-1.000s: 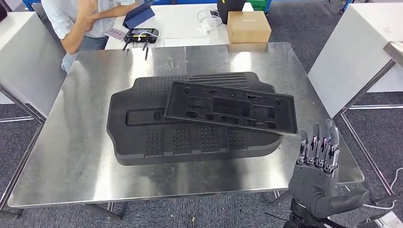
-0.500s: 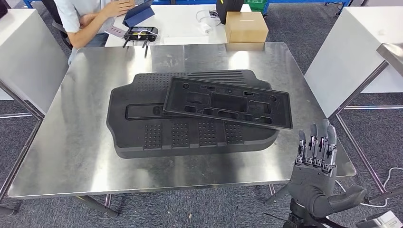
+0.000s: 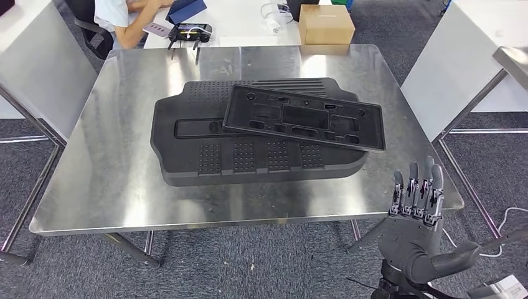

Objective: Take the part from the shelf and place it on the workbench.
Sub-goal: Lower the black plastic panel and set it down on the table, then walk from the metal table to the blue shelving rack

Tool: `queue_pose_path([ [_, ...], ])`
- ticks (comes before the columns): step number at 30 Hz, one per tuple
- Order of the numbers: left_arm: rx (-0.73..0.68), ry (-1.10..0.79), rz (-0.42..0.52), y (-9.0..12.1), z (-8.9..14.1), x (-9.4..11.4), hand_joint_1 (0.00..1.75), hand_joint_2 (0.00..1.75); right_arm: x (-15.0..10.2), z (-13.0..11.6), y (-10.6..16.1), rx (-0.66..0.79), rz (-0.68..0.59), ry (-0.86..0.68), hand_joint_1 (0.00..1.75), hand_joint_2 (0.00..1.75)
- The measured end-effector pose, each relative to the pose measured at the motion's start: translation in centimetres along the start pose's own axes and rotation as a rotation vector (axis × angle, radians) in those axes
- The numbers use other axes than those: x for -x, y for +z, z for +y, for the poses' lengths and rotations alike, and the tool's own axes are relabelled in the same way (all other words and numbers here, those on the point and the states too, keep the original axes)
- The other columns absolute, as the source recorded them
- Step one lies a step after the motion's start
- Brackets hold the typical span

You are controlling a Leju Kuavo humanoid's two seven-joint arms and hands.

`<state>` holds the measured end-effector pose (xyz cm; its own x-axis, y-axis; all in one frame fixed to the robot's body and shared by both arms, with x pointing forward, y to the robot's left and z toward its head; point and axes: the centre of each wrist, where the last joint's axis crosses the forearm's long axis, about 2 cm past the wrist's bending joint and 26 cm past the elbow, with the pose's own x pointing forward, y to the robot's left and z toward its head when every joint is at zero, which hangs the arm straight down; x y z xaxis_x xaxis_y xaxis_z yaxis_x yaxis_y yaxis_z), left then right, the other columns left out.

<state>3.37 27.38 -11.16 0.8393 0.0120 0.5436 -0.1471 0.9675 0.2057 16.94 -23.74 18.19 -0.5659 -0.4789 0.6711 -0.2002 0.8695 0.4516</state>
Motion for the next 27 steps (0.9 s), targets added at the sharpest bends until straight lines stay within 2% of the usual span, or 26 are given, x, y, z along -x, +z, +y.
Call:
queue_pose_path([
  [11, -0.002, -0.007, -0.002, 0.0, 0.2, 0.1, 0.00, 0.00, 0.3, -0.1, 0.2, 0.014, 0.030, 0.017, 0.00, 0.00],
  [20, -0.001, -0.010, -0.005, -0.1, 0.2, 0.0, 0.00, 0.00, 1.1, -1.3, 1.3, 0.085, 0.135, 0.149, 0.00, 0.00],
  [27, 0.001, -0.018, -0.006, -0.1, 0.3, 0.0, 0.00, 0.00, 1.5, -2.3, 2.3, 0.127, 0.188, 0.187, 0.00, 0.00],
])
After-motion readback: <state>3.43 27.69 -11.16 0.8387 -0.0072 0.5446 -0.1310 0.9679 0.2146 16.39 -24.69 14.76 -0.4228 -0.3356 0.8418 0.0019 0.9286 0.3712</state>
